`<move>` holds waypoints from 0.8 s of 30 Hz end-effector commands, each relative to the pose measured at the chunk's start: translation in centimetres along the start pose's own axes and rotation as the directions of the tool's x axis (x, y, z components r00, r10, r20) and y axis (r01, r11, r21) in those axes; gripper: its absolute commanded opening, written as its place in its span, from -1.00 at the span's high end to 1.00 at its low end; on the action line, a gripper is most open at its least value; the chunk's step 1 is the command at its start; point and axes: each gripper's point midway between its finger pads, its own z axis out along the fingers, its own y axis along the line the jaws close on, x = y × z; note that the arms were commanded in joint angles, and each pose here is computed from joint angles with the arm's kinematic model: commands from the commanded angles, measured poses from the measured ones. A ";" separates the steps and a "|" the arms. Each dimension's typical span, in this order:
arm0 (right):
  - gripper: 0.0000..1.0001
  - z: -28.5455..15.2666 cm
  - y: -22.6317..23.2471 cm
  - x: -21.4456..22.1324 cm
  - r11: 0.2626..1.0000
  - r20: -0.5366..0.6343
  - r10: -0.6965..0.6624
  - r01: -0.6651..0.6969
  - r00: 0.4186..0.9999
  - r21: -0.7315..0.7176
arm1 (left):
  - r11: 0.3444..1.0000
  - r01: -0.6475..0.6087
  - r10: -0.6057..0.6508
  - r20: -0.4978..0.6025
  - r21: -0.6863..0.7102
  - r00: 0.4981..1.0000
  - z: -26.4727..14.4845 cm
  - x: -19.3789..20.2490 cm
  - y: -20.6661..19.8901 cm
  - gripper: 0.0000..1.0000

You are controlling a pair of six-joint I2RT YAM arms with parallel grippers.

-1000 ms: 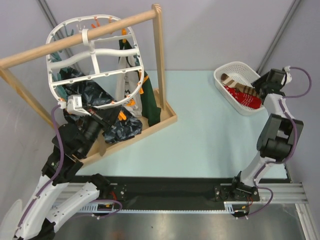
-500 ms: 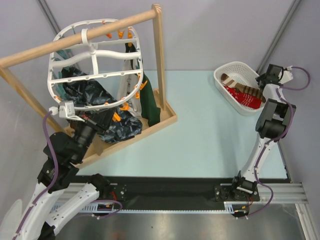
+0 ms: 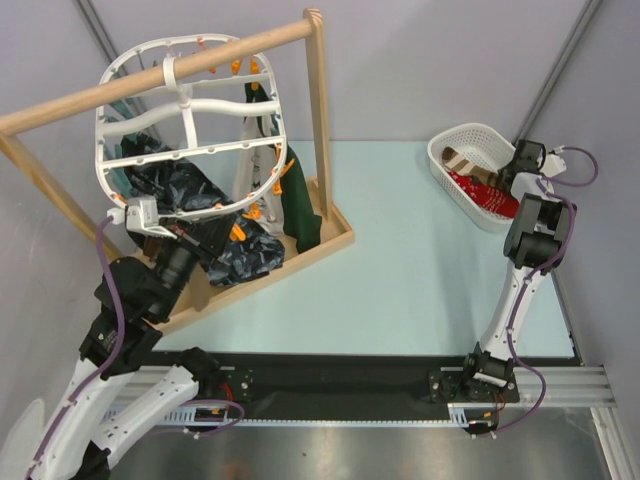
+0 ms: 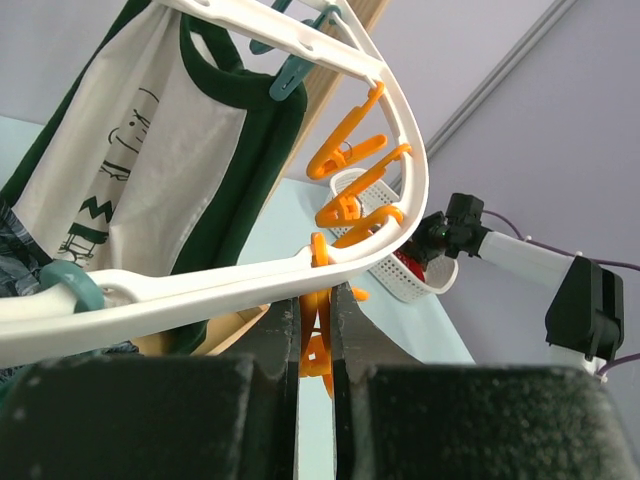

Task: Clip the socks to the hanger
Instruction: Pick up the sock from the bin.

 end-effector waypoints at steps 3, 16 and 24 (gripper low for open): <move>-0.02 0.4 0.9 -2.7 0.999 0.097 0.032 -0.033 0.995 0.006 | 1.000 -0.016 0.016 -0.008 0.004 1.000 0.4 -0.2 -0.3 1.00; 1.00 0.1 2.9 -3.6 0.998 0.088 -0.016 0.021 0.996 -0.059 | 1.000 0.000 0.000 -0.014 0.003 1.000 0.3 -0.1 -0.4 1.00; 1.00 -4.5 7.4 -3.4 0.965 0.064 -0.090 0.103 0.994 -0.240 | 1.000 0.017 -0.018 -0.030 -0.005 0.999 0.5 0.4 -0.2 1.00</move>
